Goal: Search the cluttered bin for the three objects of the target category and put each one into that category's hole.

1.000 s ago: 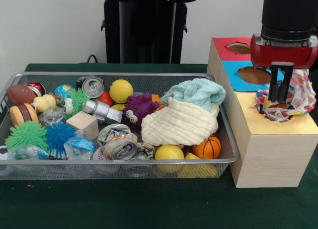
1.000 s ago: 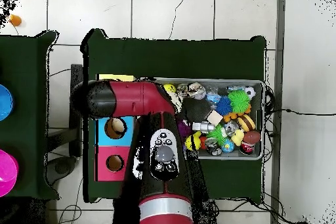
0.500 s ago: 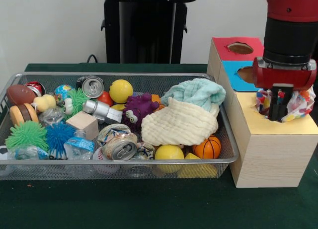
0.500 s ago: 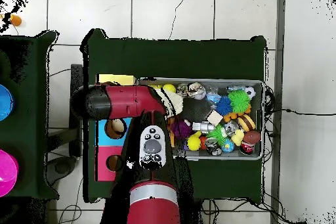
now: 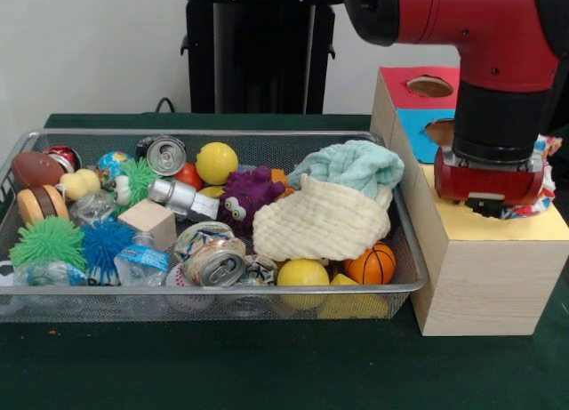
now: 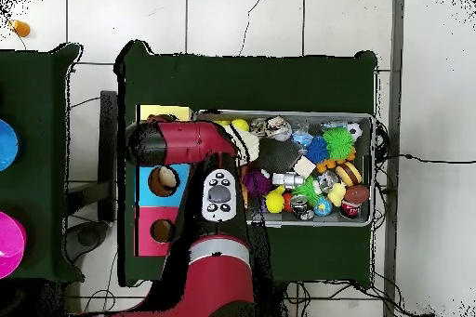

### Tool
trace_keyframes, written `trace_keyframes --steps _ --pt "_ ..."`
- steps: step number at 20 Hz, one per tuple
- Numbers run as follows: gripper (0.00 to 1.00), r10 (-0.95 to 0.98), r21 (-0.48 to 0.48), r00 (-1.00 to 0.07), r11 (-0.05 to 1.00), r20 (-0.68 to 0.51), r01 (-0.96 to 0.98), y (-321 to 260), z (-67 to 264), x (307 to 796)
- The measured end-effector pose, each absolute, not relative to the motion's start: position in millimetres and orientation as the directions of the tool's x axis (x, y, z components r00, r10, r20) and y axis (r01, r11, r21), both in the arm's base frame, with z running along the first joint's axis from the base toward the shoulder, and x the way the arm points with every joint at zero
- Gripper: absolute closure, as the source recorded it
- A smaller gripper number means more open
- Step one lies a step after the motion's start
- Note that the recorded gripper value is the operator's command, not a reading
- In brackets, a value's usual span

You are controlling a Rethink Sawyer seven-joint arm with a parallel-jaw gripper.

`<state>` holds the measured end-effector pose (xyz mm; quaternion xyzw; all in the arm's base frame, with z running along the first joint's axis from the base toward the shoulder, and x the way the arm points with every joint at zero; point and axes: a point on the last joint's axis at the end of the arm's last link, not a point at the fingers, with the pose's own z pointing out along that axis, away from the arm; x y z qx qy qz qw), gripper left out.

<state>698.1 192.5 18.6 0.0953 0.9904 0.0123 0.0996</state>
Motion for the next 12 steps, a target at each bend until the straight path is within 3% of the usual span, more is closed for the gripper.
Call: trace_keyframes --steps 12 --pt "1.00 0.174 0.014 -0.963 0.985 -0.207 0.175 194.0 17.5 706.2"
